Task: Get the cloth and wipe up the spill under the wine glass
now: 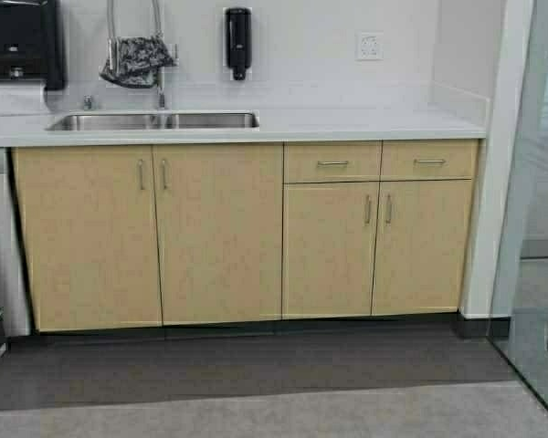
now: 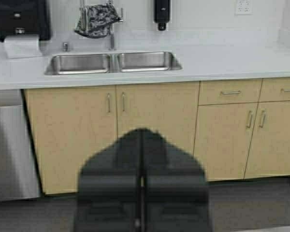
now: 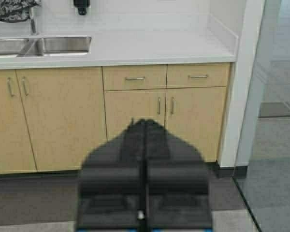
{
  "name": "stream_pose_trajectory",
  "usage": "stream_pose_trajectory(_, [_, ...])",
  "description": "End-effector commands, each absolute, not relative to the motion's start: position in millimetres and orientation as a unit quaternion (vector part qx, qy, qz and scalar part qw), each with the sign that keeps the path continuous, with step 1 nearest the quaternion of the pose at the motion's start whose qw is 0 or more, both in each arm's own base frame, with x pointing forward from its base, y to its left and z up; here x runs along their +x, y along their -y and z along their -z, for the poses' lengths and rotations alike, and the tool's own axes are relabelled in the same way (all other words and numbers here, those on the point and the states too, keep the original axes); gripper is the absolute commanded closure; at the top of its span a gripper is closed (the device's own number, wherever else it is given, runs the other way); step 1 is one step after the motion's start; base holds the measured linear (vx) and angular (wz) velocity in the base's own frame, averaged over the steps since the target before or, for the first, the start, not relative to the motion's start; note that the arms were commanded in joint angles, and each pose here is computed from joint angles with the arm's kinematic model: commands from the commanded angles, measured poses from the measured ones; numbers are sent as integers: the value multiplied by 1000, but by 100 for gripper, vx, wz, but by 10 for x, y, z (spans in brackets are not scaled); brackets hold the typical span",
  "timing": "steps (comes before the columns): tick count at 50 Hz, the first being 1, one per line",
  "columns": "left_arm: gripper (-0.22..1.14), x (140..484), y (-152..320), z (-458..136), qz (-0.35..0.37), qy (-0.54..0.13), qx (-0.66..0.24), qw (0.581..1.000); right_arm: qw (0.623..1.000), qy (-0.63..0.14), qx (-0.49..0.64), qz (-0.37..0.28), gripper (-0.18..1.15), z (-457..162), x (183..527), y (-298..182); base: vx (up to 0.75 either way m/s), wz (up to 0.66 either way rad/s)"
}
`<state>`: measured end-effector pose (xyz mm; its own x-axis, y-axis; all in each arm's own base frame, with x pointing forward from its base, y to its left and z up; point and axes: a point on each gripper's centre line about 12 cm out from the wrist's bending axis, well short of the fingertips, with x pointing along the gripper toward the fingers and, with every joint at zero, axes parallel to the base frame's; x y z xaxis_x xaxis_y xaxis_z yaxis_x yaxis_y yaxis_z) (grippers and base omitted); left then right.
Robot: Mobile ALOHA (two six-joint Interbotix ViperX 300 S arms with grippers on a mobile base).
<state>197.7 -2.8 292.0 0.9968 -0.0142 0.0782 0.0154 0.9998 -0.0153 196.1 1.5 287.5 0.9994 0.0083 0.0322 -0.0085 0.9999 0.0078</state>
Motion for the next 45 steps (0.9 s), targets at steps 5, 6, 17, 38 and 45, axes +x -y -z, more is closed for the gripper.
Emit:
stream_pose_trajectory(5, [89,1997,25,-2962,7,47,-16,999,999,32,6,-5,92,-2996,1991,-18,19,-3])
stream_pose_trajectory(6, [89,1996,23,-2955,7,46,-16,999,999,33,6,-5,92,-3002,1992,-18,20,0])
stream_pose_trajectory(17, [89,1995,25,-2978,8,53,-26,998,999,45,6,-5,92,-3051,1949,-15,24,5])
stream_pose_trajectory(38, [89,1944,25,-2929,8,58,-30,998,998,62,22,-7,92,-3087,1898,-21,33,13])
stream_pose_trajectory(45, [89,1935,24,-2946,8,70,-30,997,997,73,31,-7,92,-3125,1877,-18,36,17])
